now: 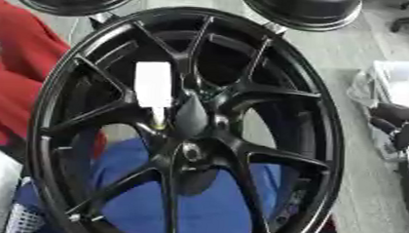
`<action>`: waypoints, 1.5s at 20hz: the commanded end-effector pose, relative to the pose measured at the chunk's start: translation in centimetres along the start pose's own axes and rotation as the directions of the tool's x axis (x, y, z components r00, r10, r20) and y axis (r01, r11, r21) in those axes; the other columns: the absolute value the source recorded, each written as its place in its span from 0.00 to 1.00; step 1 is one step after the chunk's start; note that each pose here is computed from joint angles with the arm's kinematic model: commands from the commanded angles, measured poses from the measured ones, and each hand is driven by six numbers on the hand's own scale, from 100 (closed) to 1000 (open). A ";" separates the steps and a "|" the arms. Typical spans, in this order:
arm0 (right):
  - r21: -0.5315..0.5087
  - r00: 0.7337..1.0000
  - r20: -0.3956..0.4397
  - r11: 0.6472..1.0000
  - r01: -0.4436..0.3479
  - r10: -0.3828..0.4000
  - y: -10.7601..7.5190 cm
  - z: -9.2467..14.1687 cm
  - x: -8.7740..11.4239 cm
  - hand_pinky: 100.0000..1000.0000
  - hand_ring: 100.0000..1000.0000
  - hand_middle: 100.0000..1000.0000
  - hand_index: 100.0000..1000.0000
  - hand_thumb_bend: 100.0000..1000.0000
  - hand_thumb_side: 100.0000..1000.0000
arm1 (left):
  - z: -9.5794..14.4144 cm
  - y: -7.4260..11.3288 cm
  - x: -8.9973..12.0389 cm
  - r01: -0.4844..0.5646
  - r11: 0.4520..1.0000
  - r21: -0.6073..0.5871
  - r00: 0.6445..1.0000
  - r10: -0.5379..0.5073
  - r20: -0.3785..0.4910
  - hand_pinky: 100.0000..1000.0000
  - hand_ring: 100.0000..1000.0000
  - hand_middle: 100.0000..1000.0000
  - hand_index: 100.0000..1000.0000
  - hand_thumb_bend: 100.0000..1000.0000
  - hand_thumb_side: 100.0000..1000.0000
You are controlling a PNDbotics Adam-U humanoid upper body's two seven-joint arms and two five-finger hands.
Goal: Pull the pin out of the wheel hub.
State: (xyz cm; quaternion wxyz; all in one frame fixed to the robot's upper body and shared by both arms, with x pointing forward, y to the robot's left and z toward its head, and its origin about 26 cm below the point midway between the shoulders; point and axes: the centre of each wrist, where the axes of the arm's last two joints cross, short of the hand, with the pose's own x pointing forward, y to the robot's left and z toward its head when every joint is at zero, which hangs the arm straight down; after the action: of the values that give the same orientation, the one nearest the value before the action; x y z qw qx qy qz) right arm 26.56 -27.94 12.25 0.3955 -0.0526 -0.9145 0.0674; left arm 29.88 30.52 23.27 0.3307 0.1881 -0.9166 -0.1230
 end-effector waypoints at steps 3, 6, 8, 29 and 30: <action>-0.004 0.999 -0.014 1.000 -0.030 0.030 -0.1 0.6 0.1 0.84 0.81 0.73 0.73 0.00 0.58 | -1.2 2.3 1.5 0.180 0.971 -0.159 0.982 -0.167 0.093 0.59 0.70 0.56 0.65 0.50 0.43; -0.005 0.999 -0.029 0.999 -0.045 0.045 -0.1 1.1 -0.1 0.84 0.81 0.73 0.73 0.00 0.58 | -1.7 3.3 2.0 0.274 0.925 -0.262 0.960 -0.248 0.127 0.60 0.71 0.57 0.66 0.50 0.44; -0.007 0.998 -0.043 0.998 -0.056 0.056 0.0 1.6 -0.2 0.84 0.81 0.73 0.73 0.00 0.59 | -2.2 4.0 2.5 0.331 0.884 -0.331 0.943 -0.300 0.142 0.62 0.71 0.57 0.67 0.50 0.45; 0.012 0.986 -0.130 0.994 -0.109 0.109 0.5 3.7 -0.6 0.84 0.81 0.73 0.72 0.00 0.61 | -7.1 3.3 7.6 0.485 0.398 -0.779 0.839 -0.462 0.287 0.73 0.74 0.64 0.75 0.52 0.45; 0.015 0.985 -0.131 0.994 -0.110 0.111 0.4 3.7 -0.6 0.84 0.81 0.73 0.72 0.00 0.62 | -7.5 2.9 8.0 0.482 0.376 -0.791 0.839 -0.459 0.293 0.73 0.74 0.63 0.75 0.52 0.47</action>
State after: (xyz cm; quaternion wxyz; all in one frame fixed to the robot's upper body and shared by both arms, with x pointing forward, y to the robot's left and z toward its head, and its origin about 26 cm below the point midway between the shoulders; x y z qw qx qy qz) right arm 24.35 -27.70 8.87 0.4553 -0.1016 -0.8810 0.0793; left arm 28.66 29.01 33.74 0.3177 0.2497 -0.6694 -0.6234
